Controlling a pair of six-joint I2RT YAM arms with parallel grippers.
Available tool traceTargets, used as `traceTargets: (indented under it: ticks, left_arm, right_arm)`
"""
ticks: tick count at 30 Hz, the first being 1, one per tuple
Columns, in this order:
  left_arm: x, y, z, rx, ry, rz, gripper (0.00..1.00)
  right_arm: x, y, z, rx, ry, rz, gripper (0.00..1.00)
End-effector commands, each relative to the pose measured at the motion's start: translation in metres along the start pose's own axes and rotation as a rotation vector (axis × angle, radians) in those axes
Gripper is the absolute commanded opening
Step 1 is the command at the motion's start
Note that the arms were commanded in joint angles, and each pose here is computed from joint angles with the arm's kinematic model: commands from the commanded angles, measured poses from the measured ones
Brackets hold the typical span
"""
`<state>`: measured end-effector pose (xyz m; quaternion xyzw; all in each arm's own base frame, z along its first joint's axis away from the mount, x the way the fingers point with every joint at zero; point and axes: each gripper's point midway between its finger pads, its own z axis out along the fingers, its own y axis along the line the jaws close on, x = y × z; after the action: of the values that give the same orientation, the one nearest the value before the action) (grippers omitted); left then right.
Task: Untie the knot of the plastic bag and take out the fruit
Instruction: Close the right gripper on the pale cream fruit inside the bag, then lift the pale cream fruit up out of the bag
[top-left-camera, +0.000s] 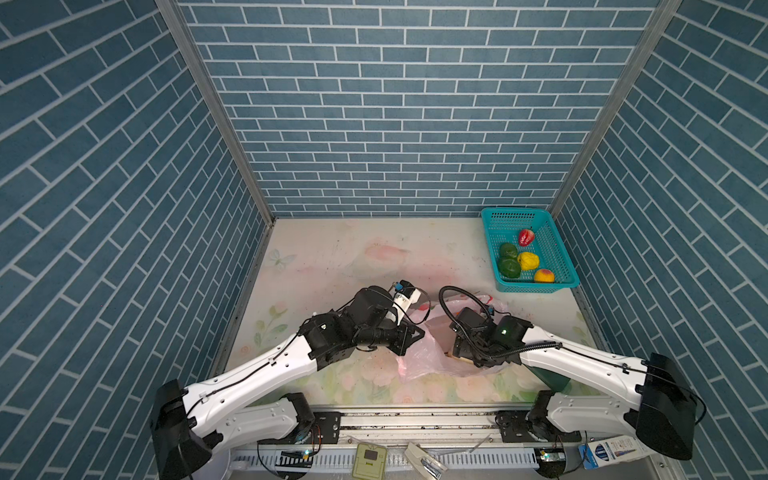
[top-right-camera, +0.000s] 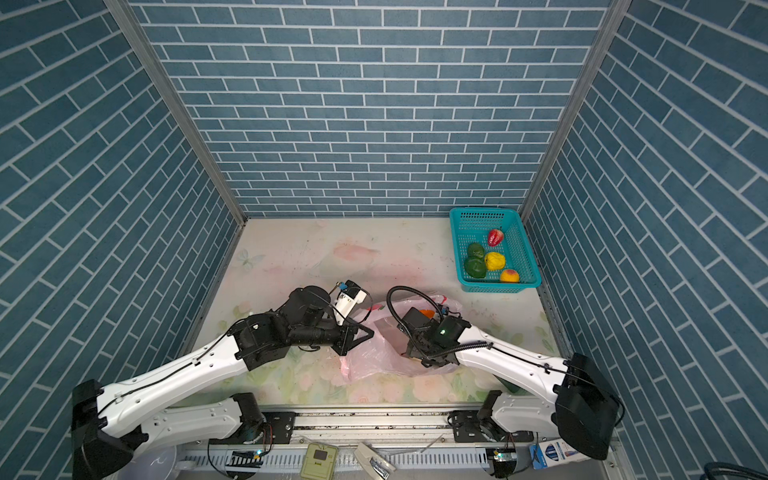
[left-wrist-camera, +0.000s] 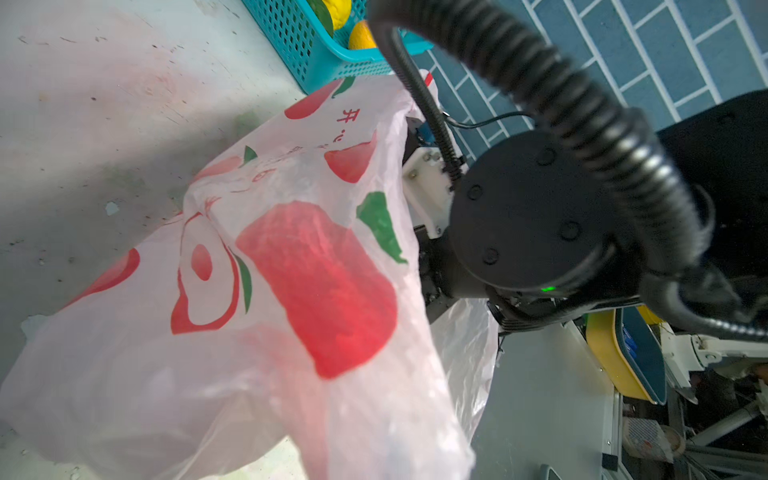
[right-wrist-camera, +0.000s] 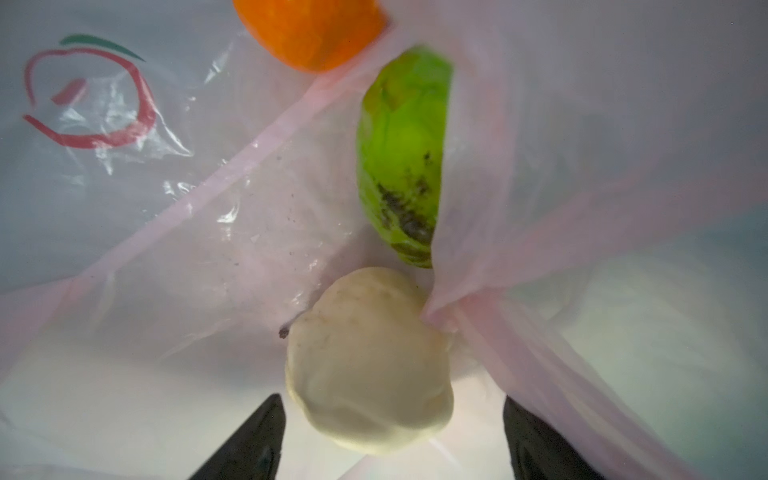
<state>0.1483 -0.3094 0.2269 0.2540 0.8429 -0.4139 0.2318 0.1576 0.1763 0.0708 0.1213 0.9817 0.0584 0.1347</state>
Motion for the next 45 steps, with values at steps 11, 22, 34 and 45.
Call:
traceTargets:
  ticks: [11, 22, 34, 45]
  left_arm:
    - [0.013, -0.009, 0.003, 0.053, 0.065, 0.010, 0.00]
    - [0.032, 0.001, 0.008, 0.031, 0.140, 0.032, 0.00]
    - [0.072, 0.013, 0.001, 0.000, 0.264, 0.026, 0.00]
    - [0.058, 0.004, 0.012, 0.010, 0.241, 0.040, 0.00]
  right_arm:
    - [0.007, 0.038, 0.048, -0.104, 0.088, 0.029, 0.89]
    - [-0.028, 0.088, 0.014, -0.385, -0.055, 0.002, 0.89]
    - [-0.017, 0.082, 0.010, -0.316, 0.014, -0.033, 0.89]
    - [-0.013, 0.093, 0.035, -0.281, 0.036, -0.066, 0.85]
